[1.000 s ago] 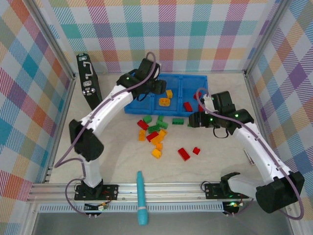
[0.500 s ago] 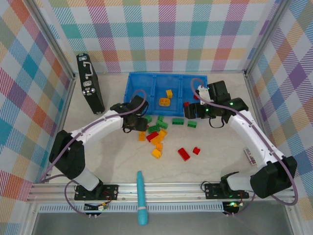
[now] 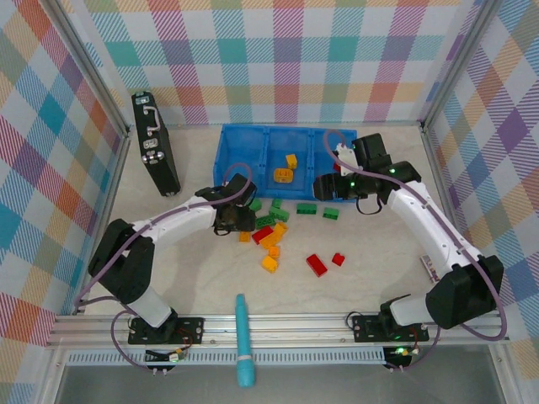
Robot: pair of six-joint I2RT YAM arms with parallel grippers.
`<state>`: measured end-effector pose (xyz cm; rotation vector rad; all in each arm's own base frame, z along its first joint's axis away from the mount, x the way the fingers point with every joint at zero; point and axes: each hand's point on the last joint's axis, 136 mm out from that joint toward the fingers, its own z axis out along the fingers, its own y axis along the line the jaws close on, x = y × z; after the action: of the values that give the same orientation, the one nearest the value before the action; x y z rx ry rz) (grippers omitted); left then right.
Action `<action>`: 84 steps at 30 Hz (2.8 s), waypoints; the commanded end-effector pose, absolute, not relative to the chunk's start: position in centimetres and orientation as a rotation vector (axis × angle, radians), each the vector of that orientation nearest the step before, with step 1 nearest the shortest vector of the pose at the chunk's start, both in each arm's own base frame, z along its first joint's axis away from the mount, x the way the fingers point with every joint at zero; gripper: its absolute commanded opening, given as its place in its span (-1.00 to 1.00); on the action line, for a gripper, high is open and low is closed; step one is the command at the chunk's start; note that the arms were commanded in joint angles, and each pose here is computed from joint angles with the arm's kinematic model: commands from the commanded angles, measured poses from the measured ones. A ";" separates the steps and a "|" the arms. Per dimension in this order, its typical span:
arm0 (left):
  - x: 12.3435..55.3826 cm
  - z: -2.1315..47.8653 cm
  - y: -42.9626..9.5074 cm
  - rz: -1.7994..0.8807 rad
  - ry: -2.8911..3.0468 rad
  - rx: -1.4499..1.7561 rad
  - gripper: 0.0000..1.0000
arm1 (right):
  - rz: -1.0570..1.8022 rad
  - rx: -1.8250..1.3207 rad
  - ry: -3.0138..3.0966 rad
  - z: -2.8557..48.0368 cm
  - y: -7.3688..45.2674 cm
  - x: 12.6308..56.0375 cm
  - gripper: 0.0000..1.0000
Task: Sort the legos into containers by color
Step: Pick up the lego from the center of the table, then place the lego in the container.
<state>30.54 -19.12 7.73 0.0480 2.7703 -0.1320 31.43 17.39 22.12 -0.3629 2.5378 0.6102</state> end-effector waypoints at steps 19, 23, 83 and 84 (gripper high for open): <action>29.8 1.8 -20.0 -0.099 2.914 0.029 0.28 | 0.619 -0.372 2.600 20.3 17.8 31.2 0.53; 28.7 0.8 -19.5 -0.081 2.961 -0.016 0.06 | 0.607 -0.373 2.603 20.1 17.7 31.3 0.54; 43.7 25.2 -29.5 -0.398 2.372 0.448 0.10 | 0.518 -0.337 2.503 22.9 17.8 32.7 0.60; 42.1 24.3 -29.1 -0.404 2.412 0.469 0.16 | 0.516 -0.351 2.494 23.3 17.8 32.7 0.60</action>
<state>46.26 -30.15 23.77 0.4196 2.3638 -0.4073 32.99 17.66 21.84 -0.2843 2.5398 0.5220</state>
